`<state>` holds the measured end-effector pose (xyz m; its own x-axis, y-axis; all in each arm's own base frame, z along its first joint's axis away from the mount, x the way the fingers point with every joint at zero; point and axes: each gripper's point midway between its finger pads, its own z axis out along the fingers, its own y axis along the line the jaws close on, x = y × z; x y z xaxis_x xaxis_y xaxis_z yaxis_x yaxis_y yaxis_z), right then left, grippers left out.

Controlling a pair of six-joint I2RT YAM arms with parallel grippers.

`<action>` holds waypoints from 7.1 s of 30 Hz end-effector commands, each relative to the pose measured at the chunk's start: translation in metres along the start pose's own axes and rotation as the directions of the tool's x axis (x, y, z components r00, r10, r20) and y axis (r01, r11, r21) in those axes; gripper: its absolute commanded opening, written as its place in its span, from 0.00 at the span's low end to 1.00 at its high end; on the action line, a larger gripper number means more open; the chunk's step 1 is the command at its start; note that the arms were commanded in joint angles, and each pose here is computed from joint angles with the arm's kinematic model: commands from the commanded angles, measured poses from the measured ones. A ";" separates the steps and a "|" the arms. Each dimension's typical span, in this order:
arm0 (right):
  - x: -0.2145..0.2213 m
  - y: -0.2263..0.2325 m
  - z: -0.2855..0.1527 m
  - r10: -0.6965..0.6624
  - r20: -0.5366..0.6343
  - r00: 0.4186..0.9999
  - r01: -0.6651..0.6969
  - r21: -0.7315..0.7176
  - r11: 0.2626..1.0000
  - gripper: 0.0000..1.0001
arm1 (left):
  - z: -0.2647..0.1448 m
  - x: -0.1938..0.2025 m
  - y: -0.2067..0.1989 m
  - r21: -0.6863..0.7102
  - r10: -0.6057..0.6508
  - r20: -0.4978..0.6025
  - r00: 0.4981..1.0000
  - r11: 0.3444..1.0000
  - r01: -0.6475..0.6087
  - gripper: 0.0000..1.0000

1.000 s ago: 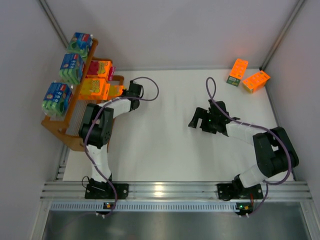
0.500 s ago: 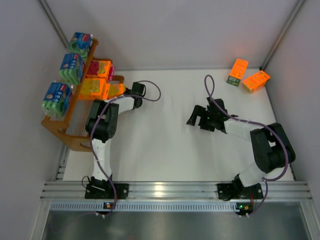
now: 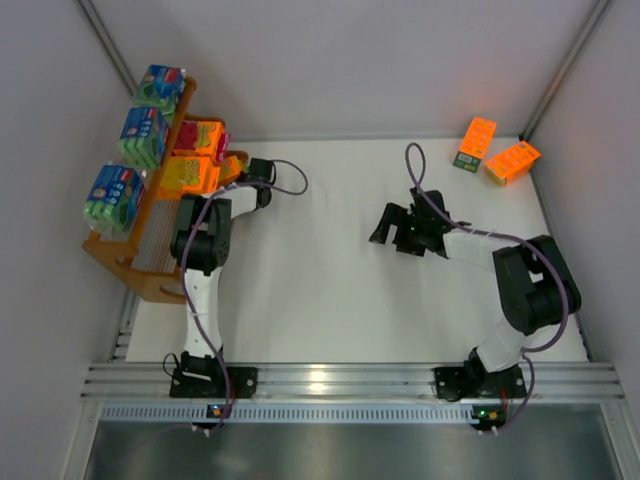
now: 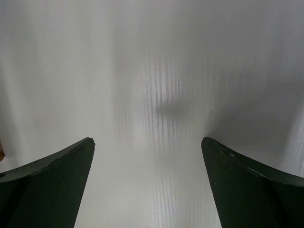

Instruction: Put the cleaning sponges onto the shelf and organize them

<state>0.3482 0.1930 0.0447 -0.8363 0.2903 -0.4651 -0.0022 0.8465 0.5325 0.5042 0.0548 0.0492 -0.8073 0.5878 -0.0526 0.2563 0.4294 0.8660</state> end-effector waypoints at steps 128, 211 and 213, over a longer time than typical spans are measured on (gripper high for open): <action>-0.385 -0.201 0.012 -0.307 0.511 0.803 -0.059 0.580 0.812 0.99 | -0.303 -0.132 -0.086 0.934 -0.846 0.022 0.532 0.208 0.291 0.96; 0.059 0.112 -0.072 -0.541 0.185 0.820 0.570 -0.187 0.800 0.99 | -0.300 0.079 -0.125 0.739 -0.802 -0.494 0.334 -0.185 0.648 0.89; 0.056 0.109 -0.071 -0.539 0.189 0.820 0.568 -0.169 0.805 1.00 | -0.303 0.077 -0.125 0.728 -0.795 -0.518 0.317 -0.216 0.650 0.83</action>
<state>0.2518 0.2587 0.0978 -0.6546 -0.1933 -0.7309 -0.5472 0.7882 0.2816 0.2443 -0.1619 0.0798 -0.7692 -0.4537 -0.4500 -0.1622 0.8198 -0.5492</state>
